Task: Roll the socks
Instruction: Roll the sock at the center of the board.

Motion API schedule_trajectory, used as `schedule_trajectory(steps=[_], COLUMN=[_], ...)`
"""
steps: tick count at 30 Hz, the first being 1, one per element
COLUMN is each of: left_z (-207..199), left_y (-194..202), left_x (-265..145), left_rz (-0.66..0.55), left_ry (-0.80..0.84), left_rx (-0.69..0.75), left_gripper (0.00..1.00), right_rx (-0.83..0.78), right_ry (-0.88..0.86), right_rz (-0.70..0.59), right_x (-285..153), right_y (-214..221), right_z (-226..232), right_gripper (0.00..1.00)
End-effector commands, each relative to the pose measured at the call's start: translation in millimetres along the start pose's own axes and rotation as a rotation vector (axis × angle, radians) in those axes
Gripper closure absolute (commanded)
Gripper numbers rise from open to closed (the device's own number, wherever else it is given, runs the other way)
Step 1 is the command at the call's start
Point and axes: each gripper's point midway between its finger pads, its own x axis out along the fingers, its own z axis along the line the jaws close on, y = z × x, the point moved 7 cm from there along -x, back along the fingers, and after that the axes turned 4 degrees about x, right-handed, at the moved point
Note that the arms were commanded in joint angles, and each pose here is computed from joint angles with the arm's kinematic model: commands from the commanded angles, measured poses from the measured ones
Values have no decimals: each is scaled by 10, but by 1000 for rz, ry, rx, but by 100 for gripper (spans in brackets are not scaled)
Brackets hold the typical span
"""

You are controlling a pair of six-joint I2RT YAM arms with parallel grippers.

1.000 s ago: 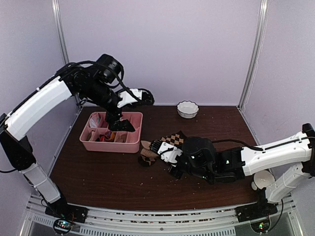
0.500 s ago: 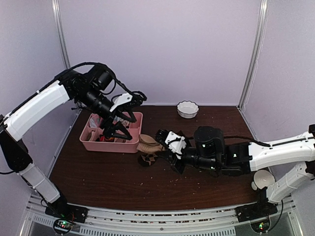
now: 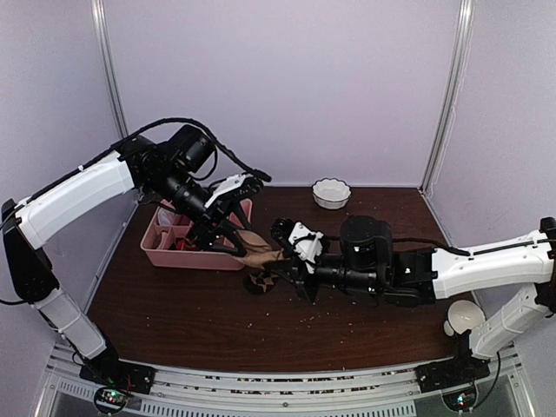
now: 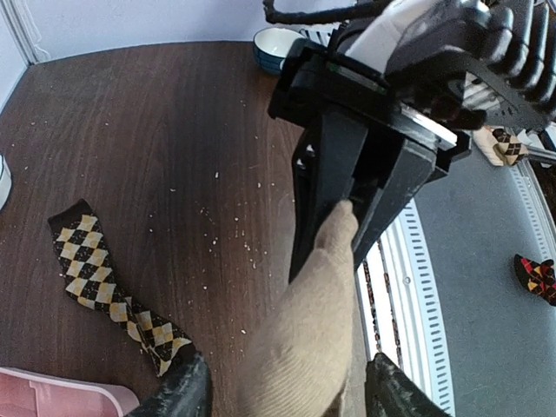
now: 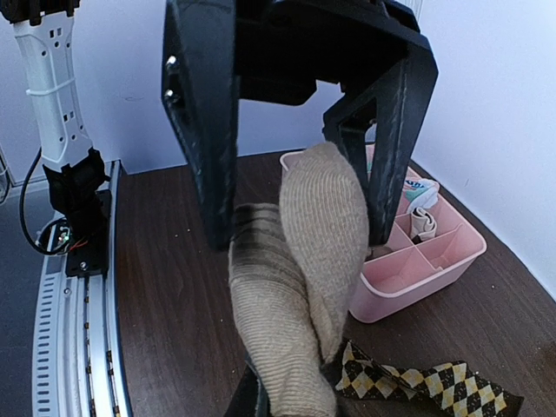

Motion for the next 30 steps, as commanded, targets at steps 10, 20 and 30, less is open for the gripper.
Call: schedule_trajectory(steps=[10,20,30], left_z=[-128,151,199], left_y=[-3,59,25], left_x=[127,153,205], left_rz=[40,182,267], left_ry=[37,-254,-360], left_rx=[137,207,287], left_gripper=[39,84,99], right_rx=[306,489,660], right_ry=[14,-66,-122], right_rz=[24,-28,-49], right_x=[267,273,327], right_y=[-129,-172,-224], right_z=[-266,-367,-447], right_gripper=[100,100,100])
